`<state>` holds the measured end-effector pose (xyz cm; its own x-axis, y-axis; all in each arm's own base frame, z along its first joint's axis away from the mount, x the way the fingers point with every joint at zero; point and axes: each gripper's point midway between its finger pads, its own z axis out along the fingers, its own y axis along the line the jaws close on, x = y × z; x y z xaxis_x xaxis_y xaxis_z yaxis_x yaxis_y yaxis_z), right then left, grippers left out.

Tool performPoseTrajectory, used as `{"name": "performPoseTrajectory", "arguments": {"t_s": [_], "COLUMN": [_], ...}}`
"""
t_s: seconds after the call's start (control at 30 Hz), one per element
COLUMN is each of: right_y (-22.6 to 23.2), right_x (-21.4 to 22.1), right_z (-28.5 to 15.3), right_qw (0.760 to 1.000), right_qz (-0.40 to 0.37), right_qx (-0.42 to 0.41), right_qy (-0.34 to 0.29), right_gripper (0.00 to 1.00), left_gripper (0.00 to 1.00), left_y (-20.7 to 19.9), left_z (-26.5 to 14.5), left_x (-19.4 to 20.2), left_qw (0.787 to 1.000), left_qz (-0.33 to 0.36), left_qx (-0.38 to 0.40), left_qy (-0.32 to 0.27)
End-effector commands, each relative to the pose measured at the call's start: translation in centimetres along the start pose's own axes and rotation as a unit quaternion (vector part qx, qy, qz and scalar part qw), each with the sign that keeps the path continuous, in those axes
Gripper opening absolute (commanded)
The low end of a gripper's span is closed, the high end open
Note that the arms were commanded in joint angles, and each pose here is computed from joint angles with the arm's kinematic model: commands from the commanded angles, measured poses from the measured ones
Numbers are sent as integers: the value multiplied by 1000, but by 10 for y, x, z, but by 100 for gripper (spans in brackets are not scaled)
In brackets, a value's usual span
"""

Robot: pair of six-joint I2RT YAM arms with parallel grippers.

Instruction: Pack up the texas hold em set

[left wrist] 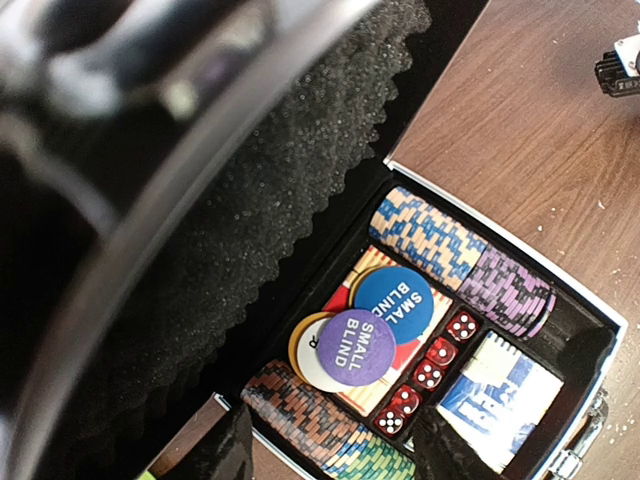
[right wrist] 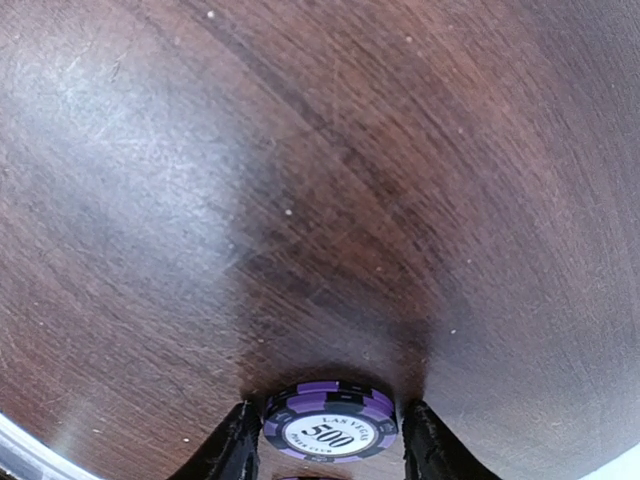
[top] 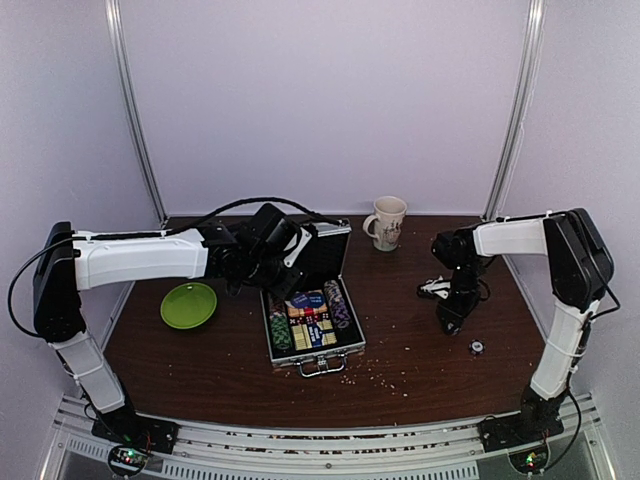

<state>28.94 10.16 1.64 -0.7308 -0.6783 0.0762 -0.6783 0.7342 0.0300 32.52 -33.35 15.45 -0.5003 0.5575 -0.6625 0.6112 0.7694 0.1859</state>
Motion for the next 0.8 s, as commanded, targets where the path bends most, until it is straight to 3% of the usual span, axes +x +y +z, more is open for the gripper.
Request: {"name": "performPoseTrajectory", "arguments": {"t_s": [0.0,0.17,0.3,0.5,0.77], "right_y": [-2,-1,6,49,125], "right_x": [12,17,4,-40,-113], "right_z": [8,9,-10,-63,-106], "right_qw": [999,998,997,980,934], "right_qz": [-3,-10,-35,-127,-231], "right_qx": [39,50,64,100,134], "right_qy": [24,29,-6,-112,-239], "right_gripper": [49,38,34,34,33], "left_gripper": [57,57,57,57,57], "left_y": [5,7,10,17,26], "left_z": [-2,-2,-3,-6,-11], "left_x": [5,6,11,31,24], "left_qw": [1000,1000,1000,999,998], "left_qz": [-7,-7,-7,-12,-36], "left_qx": [-9,-14,-21,-36,-43], "left_qy": [4,6,11,21,7]}}
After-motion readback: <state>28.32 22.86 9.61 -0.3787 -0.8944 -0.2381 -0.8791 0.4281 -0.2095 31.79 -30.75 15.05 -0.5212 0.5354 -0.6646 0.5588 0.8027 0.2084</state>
